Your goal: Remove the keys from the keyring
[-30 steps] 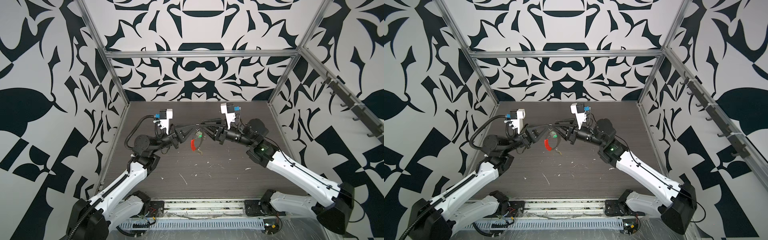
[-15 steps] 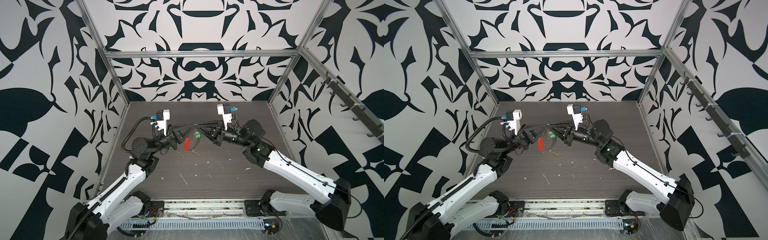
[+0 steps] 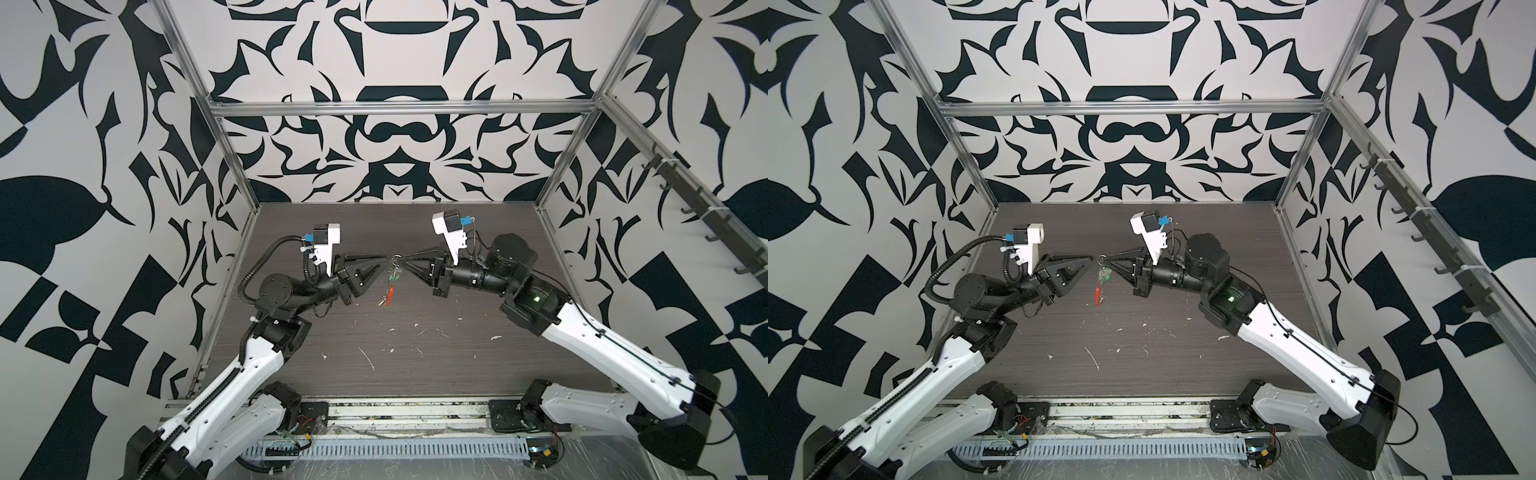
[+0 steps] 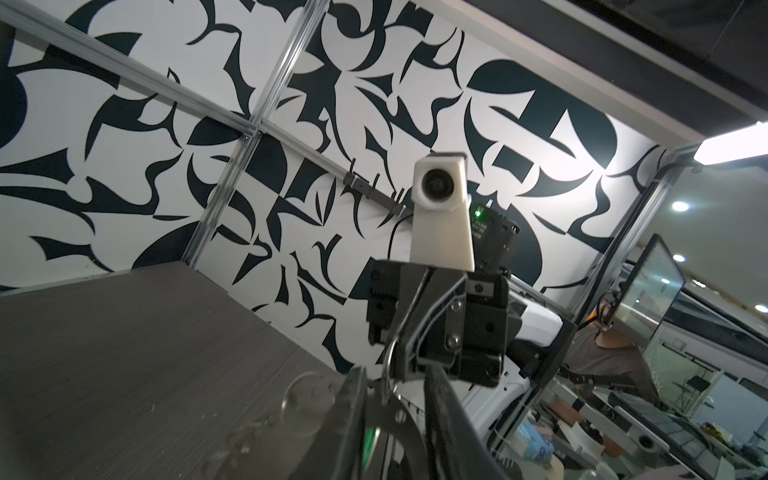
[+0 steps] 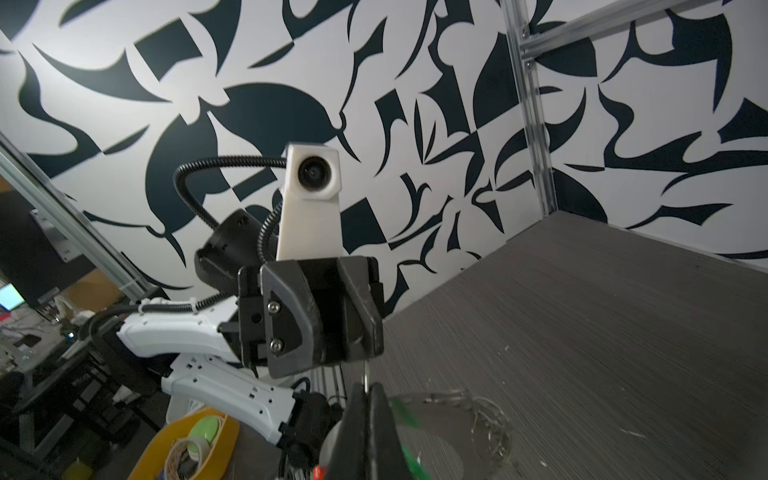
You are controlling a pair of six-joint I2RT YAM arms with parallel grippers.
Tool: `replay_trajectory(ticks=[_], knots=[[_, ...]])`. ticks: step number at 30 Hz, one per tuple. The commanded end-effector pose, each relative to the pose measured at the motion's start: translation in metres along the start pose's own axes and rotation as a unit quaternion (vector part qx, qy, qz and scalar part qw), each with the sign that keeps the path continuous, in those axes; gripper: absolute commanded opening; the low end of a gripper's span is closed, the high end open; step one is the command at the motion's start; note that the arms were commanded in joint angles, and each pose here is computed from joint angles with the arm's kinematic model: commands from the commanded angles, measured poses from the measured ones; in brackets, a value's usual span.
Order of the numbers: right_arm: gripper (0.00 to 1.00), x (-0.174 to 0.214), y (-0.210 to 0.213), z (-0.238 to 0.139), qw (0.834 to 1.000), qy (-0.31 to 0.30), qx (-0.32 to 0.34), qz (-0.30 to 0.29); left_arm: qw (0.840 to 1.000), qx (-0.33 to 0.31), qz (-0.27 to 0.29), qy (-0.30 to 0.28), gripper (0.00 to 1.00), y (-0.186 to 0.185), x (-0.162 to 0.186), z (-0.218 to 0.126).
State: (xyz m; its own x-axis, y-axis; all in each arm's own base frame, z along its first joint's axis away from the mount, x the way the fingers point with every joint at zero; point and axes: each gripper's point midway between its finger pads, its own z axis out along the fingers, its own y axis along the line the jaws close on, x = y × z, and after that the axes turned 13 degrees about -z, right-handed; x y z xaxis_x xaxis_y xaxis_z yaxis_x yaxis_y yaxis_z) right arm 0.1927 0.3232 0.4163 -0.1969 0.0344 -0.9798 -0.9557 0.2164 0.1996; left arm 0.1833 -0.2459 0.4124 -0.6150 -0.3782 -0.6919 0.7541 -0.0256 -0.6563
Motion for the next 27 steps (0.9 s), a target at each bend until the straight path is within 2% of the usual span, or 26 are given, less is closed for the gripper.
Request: replay_trajectory(ticks=[1,6,15,19,23,27], knots=[[0.0,-0.01,0.018,-0.017,0.997,0.042,-0.012,-0.061,0.998,-0.013,0.014,0.056,0.28,-0.01,0.013,-0.003],[0.0,0.001,0.025,-0.018,0.991,0.101,-0.036,-0.077,0.994,-0.022,0.006,0.11,0.32,-0.015,0.025,-0.005],[0.0,0.001,0.034,-0.014,0.983,0.143,-0.076,-0.081,0.985,-0.021,-0.035,0.17,0.34,-0.013,0.035,0.002],[0.0,0.0,0.033,-0.012,0.983,0.145,-0.076,-0.083,0.983,-0.022,-0.043,0.176,0.31,-0.01,0.037,0.004],[0.0,-0.001,0.033,-0.011,0.983,0.143,-0.078,-0.082,0.983,-0.026,-0.044,0.177,0.23,-0.008,0.037,0.004],[0.0,-0.001,0.034,-0.01,0.983,0.143,-0.082,-0.078,0.983,-0.026,-0.039,0.175,0.22,-0.008,0.036,0.004]])
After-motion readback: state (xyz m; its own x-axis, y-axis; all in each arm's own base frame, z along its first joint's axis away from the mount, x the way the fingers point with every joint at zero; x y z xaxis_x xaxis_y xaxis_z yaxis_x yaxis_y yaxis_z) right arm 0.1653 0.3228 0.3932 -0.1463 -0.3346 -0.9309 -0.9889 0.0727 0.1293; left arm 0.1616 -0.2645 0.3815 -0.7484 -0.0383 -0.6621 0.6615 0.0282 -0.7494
